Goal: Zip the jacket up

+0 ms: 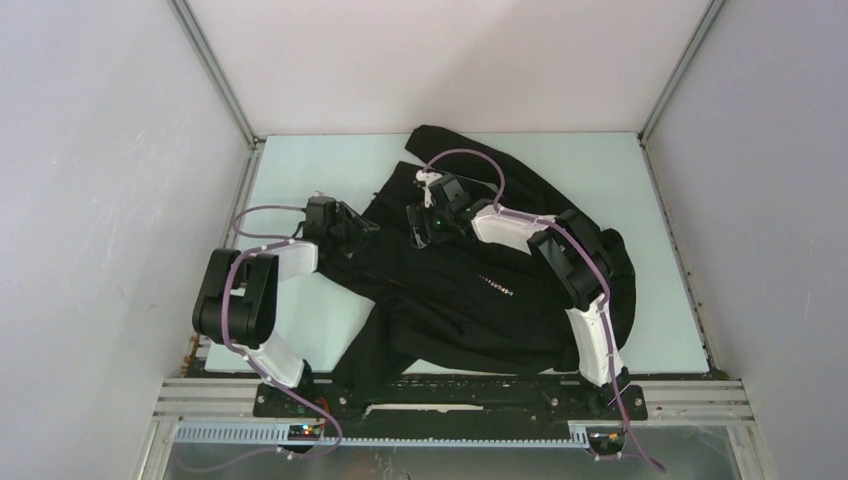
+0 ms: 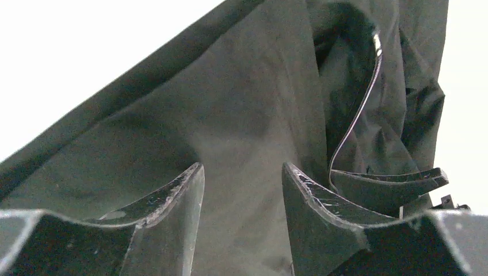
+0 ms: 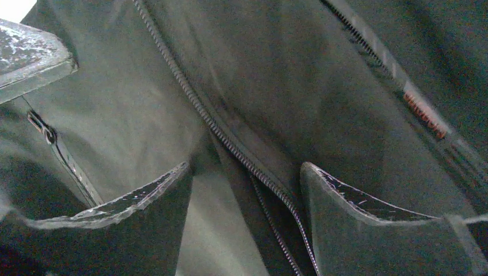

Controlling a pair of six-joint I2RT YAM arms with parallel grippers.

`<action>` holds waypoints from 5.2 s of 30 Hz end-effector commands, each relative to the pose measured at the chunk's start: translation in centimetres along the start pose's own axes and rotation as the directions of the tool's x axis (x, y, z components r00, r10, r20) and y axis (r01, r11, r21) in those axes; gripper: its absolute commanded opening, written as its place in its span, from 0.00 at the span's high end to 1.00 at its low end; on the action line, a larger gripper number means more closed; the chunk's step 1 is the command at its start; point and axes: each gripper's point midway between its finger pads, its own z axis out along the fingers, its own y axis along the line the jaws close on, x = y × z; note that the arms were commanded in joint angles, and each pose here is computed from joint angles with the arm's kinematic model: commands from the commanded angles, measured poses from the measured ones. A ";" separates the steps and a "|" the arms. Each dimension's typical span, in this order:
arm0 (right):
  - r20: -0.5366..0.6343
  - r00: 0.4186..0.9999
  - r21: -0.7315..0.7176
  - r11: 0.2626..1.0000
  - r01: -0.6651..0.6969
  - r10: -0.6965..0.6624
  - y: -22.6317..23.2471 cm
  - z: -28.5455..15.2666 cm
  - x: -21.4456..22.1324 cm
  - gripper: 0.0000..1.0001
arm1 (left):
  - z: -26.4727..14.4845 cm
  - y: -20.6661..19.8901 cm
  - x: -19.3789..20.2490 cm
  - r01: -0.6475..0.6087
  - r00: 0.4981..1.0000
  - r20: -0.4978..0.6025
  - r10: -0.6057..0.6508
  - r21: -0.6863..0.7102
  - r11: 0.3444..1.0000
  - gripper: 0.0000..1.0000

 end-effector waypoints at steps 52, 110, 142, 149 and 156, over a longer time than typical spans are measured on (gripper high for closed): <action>-0.164 0.960 0.407 0.871 0.276 -0.228 -1.0 -5.9 1.5 0.81 | -4.8 -3.1 1.7 -0.065 0.996 0.075 0.054 0.153 0.986 0.41; -0.018 0.919 -0.461 0.819 0.343 -0.395 11.1 -8.9 5.3 1.00 | 1.7 -6.9 1.2 -0.252 0.967 -0.091 0.240 -0.157 0.955 0.58; 0.246 0.963 -0.372 0.928 -0.011 0.111 8.9 -7.5 -12.3 0.47 | -5.5 -7.4 2.8 -0.142 0.989 0.101 0.110 0.421 0.896 1.00; 0.235 0.960 -0.440 0.898 -0.034 0.151 9.6 -5.1 -11.6 0.53 | -5.8 -6.5 3.4 -0.108 0.994 0.075 0.085 0.409 0.906 1.00; 0.177 0.969 -0.496 0.866 -0.064 0.172 10.2 -2.9 -9.8 0.64 | -5.9 -6.2 3.6 -0.100 0.995 0.067 0.080 0.406 0.908 1.00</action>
